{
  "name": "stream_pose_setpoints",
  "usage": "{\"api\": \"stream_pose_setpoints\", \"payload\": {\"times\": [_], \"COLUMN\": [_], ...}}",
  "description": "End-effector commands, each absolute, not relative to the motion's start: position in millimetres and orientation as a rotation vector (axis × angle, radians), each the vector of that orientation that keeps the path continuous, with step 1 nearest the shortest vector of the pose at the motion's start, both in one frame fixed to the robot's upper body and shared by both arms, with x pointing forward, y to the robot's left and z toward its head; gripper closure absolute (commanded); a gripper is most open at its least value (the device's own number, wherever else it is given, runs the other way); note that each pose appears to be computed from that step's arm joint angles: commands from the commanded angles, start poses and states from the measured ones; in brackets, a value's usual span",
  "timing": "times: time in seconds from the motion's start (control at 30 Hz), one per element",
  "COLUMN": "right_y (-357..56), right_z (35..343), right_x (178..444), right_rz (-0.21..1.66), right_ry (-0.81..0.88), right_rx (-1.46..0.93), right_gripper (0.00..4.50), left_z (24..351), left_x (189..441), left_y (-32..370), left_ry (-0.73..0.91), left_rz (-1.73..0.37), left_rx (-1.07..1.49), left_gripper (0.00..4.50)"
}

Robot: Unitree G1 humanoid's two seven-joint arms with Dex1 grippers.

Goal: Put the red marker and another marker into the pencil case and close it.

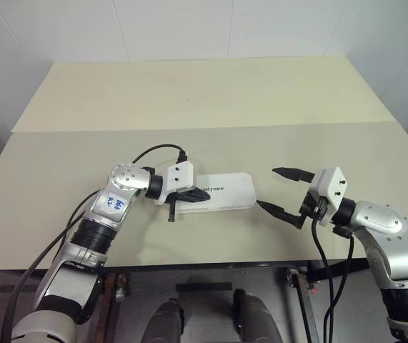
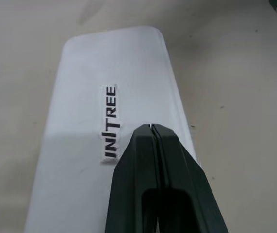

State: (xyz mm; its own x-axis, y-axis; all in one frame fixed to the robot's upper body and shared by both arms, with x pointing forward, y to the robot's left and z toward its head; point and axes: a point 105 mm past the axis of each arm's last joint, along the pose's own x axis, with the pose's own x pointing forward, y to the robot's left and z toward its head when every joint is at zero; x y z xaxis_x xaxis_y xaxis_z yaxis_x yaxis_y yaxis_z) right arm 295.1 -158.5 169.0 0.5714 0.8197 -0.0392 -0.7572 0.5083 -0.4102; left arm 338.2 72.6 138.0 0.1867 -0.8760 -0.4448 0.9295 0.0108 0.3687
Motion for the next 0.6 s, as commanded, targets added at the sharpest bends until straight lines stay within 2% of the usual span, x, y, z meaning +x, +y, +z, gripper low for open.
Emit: {"api": "stream_pose_setpoints", "payload": {"times": [0.03, 0.2, 0.43, 0.53, 0.6], "right_y": [-166, -170, -176, -175, -174], "right_z": [171, 160, 150, 148, 148], "right_x": [295, 298, 298, 298, 299], "right_rz": [0.928, 0.936, 0.964, 0.985, 1.0], "right_ry": [-0.218, -0.217, -0.211, -0.208, -0.206], "right_rx": [-0.409, -0.402, -0.401, -0.398, -0.399], "right_gripper": [0.0, 0.0, 0.0, 0.0, 0.0], "left_z": [118, 130, 174, 195, 207], "left_x": [331, 335, 339, 331, 326], "left_y": [76, 74, 84, 94, 107], "left_ry": [0.183, 0.107, -0.092, -0.219, -0.291], "left_rz": [-1.422, -1.387, -1.298, -1.293, -1.254], "left_rx": [0.678, 0.614, 0.442, 0.345, 0.294], "left_gripper": [4.44, 4.44, 4.44, 4.44, 3.83]}}
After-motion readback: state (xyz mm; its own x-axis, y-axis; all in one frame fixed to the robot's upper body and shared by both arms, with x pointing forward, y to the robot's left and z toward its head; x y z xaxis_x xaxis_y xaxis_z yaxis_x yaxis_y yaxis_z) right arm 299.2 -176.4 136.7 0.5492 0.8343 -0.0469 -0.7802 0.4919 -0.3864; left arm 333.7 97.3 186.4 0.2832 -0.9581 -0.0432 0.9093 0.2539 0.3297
